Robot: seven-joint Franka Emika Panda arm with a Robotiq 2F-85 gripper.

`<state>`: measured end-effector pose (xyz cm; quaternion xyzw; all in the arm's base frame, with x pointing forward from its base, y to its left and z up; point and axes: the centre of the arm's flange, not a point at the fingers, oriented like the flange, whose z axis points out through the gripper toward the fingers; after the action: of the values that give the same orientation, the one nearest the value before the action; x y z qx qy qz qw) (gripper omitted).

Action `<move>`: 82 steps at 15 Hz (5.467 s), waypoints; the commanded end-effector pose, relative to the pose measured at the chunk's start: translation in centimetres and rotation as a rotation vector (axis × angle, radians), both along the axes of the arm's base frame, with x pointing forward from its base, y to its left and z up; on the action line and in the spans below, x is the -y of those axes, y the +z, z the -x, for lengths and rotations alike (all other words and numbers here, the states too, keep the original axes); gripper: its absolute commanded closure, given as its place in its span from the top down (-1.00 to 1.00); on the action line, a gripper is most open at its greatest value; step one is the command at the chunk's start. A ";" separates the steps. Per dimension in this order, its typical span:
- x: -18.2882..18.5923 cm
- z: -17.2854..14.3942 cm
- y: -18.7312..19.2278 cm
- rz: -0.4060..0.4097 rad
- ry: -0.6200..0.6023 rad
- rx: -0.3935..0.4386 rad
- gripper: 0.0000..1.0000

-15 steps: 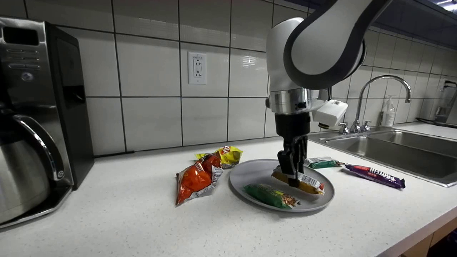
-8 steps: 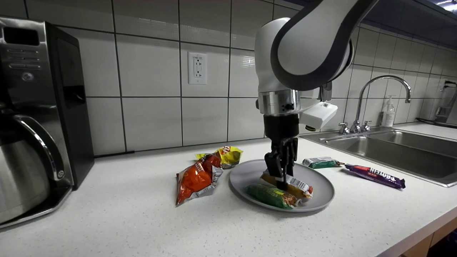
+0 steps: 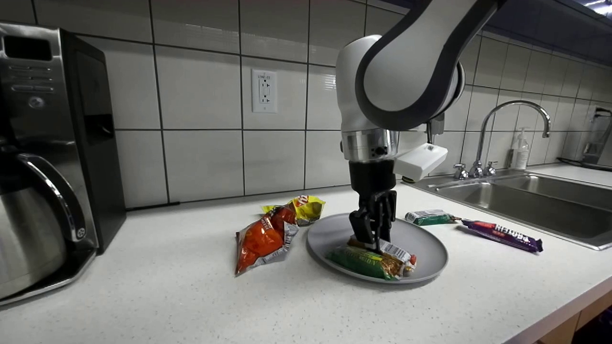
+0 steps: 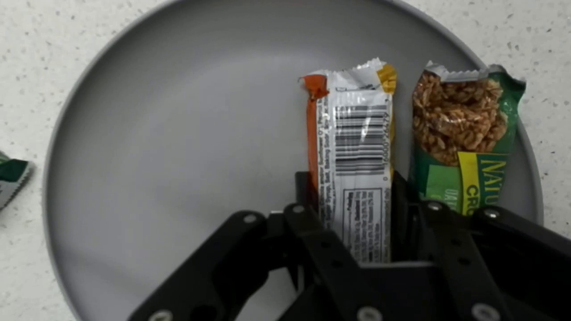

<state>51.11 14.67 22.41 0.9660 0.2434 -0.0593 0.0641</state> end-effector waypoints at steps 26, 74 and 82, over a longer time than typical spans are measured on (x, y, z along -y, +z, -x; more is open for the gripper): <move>13.2 4.5 7.6 0.164 -0.121 0.010 1.00; 30.5 8.6 3.6 0.052 -0.113 0.058 1.00; 31.2 8.7 3.8 0.038 -0.106 0.074 1.00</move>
<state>42.50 -15.84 25.96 0.9777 0.1840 -0.0418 0.0919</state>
